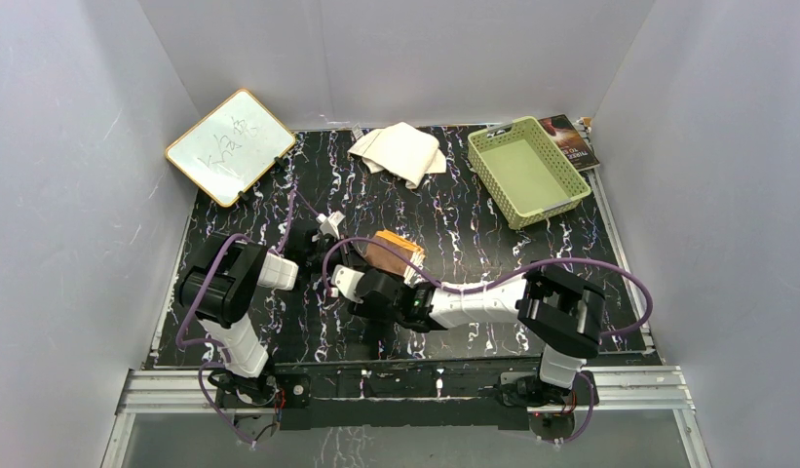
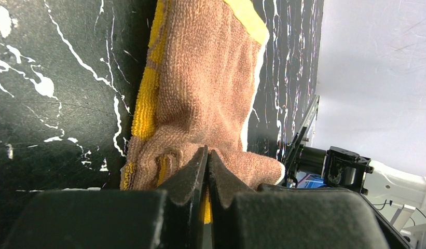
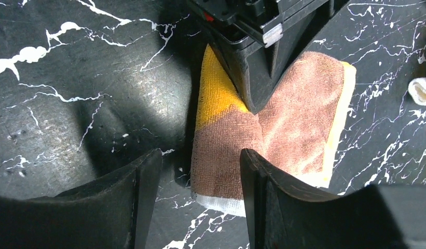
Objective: Roll the towels
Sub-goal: Roll the towel at the center of the board.
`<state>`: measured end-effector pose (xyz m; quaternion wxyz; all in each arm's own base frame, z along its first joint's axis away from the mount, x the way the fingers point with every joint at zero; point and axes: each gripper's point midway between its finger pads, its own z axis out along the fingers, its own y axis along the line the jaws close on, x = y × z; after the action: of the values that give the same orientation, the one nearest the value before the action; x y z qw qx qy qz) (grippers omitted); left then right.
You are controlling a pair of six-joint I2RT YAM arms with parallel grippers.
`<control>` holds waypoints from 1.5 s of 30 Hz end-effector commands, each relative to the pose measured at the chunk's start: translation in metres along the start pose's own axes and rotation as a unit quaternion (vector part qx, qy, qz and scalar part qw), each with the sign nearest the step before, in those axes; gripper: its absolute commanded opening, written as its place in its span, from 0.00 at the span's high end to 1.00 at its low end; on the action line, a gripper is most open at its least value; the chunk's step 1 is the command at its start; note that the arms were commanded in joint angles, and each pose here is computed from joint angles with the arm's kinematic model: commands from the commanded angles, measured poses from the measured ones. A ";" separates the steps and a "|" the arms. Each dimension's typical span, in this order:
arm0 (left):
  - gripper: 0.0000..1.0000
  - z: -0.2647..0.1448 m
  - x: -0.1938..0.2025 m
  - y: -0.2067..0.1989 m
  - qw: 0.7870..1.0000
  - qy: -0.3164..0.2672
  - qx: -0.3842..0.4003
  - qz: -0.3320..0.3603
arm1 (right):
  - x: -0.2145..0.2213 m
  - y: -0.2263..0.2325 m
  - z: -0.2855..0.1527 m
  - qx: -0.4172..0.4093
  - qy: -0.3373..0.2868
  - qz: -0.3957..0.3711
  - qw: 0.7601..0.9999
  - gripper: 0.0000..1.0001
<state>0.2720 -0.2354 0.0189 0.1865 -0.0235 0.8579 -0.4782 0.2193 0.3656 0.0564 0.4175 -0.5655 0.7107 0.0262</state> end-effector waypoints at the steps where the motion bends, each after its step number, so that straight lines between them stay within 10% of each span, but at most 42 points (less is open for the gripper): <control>1: 0.97 -0.009 0.059 0.070 0.988 0.066 -0.132 -0.055 | -0.016 -0.008 0.010 0.028 -0.022 -0.012 0.999 0.46; 11: 0.97 -0.009 0.061 0.070 0.987 0.070 -0.130 -0.056 | 0.002 -0.002 0.027 0.035 0.009 -0.028 0.999 0.47; 35: 0.97 -0.015 0.045 0.052 0.989 0.066 -0.127 -0.032 | 0.075 0.032 0.036 -0.078 0.130 0.107 0.983 0.89; 45: 0.69 -0.067 -0.034 -0.007 0.989 -0.062 -0.134 -0.001 | 0.017 0.022 0.010 -0.222 0.031 0.292 0.930 0.93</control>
<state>0.2734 -0.2104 0.0448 0.2049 -0.0393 0.8882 -0.4093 0.2515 0.3742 0.0378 0.3504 -0.4468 0.8040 0.1767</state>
